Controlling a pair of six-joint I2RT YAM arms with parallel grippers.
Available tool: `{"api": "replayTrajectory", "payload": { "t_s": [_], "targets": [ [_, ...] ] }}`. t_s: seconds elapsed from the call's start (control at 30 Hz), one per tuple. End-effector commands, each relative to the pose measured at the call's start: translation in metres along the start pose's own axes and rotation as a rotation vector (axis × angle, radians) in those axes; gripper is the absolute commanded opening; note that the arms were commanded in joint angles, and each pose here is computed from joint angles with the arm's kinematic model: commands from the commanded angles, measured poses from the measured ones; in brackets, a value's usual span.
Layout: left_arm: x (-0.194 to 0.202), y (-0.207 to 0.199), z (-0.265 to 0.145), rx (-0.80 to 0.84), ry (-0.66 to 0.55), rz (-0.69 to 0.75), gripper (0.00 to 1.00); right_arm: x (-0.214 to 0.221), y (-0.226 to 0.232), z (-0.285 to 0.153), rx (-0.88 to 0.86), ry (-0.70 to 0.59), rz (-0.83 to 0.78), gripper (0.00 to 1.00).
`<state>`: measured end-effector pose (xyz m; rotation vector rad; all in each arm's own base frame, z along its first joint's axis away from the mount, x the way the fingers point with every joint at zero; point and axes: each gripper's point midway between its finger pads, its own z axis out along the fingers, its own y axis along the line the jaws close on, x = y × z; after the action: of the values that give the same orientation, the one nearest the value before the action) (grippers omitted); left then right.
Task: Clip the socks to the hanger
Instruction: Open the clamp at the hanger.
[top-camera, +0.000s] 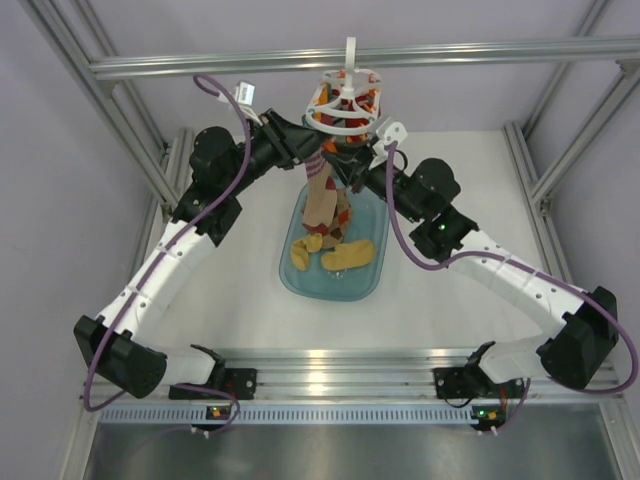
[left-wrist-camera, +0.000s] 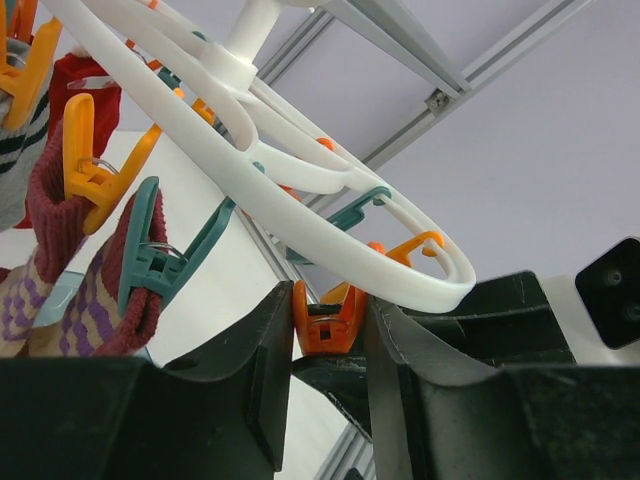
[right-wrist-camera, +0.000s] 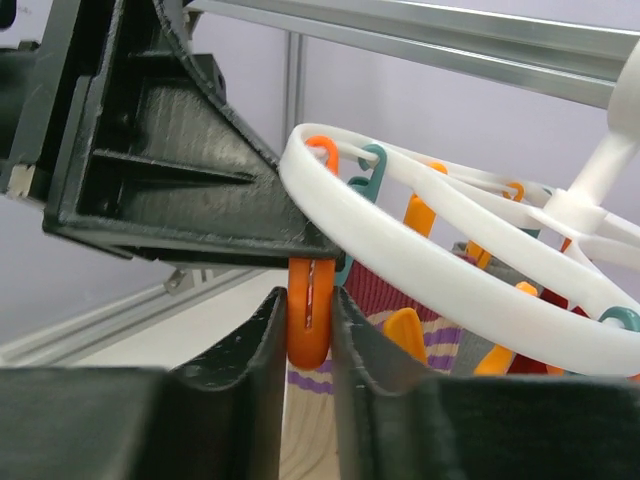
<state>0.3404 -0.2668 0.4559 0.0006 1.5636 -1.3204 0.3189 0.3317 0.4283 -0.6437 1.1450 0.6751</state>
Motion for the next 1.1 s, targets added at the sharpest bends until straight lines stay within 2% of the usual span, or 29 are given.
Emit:
{"api": "replayTrajectory", "payload": {
  "t_s": [0.0, 0.03, 0.13, 0.23, 0.37, 0.5, 0.6, 0.63, 0.73, 1.07],
  "targets": [
    [-0.077, -0.003, -0.004, -0.036, -0.287, 0.05, 0.0, 0.019, 0.026, -0.011, -0.09, 0.081, 0.01, 0.25],
    [-0.071, 0.004, -0.005, -0.054, -0.268, 0.062, 0.0, 0.022, 0.024, -0.016, -0.087, 0.097, 0.012, 0.49],
    [-0.056, 0.018, -0.008, -0.087, -0.222, 0.077, 0.0, 0.032, 0.022, -0.03, -0.084, 0.136, 0.026, 0.74],
    [-0.047, 0.027, -0.01, -0.098, -0.195, 0.086, 0.0, 0.054, 0.019, -0.046, -0.074, 0.192, 0.038, 0.78],
    [-0.044, 0.032, -0.01, -0.086, -0.176, 0.085, 0.0, 0.065, 0.016, -0.053, -0.07, 0.216, 0.062, 0.77],
    [-0.037, 0.028, -0.011, -0.042, -0.149, 0.09, 0.0, 0.042, 0.019, -0.044, -0.109, 0.143, 0.082, 0.74],
    [-0.029, 0.024, -0.012, -0.002, -0.118, 0.093, 0.0, 0.016, 0.027, -0.035, -0.158, 0.06, 0.105, 0.65],
    [-0.027, 0.022, -0.013, 0.009, -0.106, 0.096, 0.0, 0.005, 0.028, -0.03, -0.172, 0.026, 0.104, 0.57],
    [-0.026, 0.019, -0.016, 0.022, -0.104, 0.115, 0.0, -0.01, 0.034, -0.022, -0.198, -0.003, 0.117, 0.5],
    [-0.027, 0.005, -0.019, 0.072, -0.092, 0.171, 0.0, -0.036, 0.025, 0.001, -0.127, -0.068, 0.005, 0.48]
  ]
}}
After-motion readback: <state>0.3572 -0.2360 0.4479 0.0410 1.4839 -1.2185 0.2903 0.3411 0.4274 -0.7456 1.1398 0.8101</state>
